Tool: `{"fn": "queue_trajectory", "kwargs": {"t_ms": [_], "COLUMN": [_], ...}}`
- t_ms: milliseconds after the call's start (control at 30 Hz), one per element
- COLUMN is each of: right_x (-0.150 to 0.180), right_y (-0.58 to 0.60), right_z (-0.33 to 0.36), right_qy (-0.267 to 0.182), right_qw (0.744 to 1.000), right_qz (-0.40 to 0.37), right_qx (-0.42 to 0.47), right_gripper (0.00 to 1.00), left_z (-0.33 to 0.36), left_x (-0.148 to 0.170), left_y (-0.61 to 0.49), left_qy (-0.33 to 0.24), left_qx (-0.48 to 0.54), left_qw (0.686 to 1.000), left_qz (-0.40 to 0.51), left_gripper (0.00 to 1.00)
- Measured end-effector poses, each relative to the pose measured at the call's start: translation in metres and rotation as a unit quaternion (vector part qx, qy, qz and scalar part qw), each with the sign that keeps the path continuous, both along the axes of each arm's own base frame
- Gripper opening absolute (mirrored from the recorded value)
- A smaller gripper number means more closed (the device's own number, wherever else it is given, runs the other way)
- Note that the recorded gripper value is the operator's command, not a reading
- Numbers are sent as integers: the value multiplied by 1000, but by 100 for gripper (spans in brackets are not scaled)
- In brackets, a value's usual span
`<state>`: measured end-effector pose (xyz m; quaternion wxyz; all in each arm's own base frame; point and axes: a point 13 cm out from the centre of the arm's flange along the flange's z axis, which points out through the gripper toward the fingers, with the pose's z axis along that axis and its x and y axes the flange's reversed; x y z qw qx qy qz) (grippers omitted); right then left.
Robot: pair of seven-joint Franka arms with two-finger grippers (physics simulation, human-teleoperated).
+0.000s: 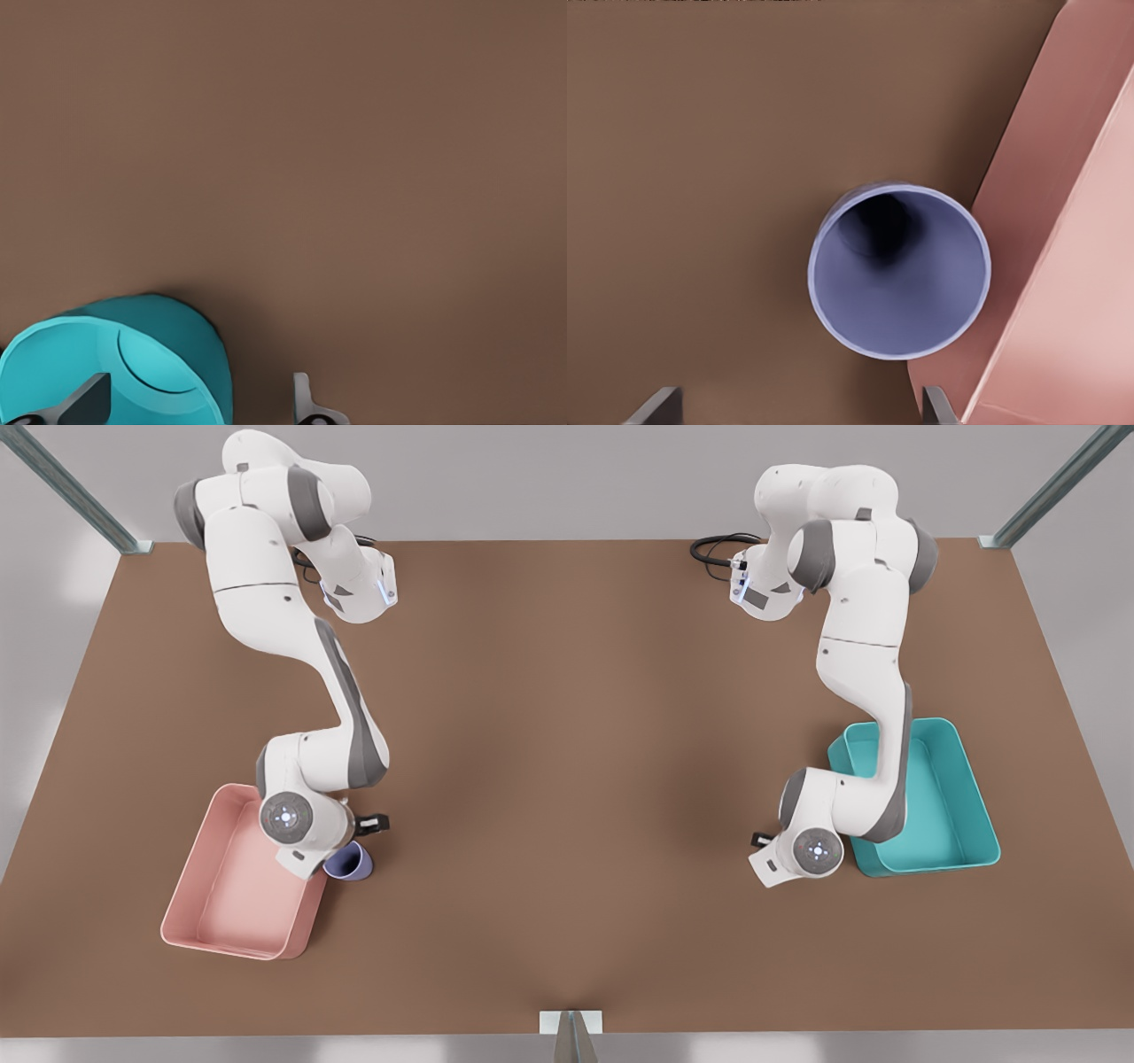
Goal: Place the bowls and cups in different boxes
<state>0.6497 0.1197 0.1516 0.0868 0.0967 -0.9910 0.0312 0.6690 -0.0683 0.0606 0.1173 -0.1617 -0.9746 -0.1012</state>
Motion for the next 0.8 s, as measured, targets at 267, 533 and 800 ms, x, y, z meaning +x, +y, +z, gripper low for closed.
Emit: {"fn": "queue_trajectory", "kwargs": {"t_ms": [267,533,800], "right_x": [23,20,-3], "right_y": [1,8,10], "right_z": [-19,-30,-69], "right_qy": [-26,-29,1], "right_qw": [1000,1000,1000], "right_qz": [-3,1,8], "right_qx": [6,8,-1], "right_gripper": [100,100,99], "left_z": [2,122,219], "left_x": [14,22,-21], "left_y": [0,-13,200], "left_qy": [-30,-71,-79], "left_qx": [6,1,32], "left_qw": [1000,996,967], "left_qz": [4,48,240], "left_gripper": [21,21,21]}}
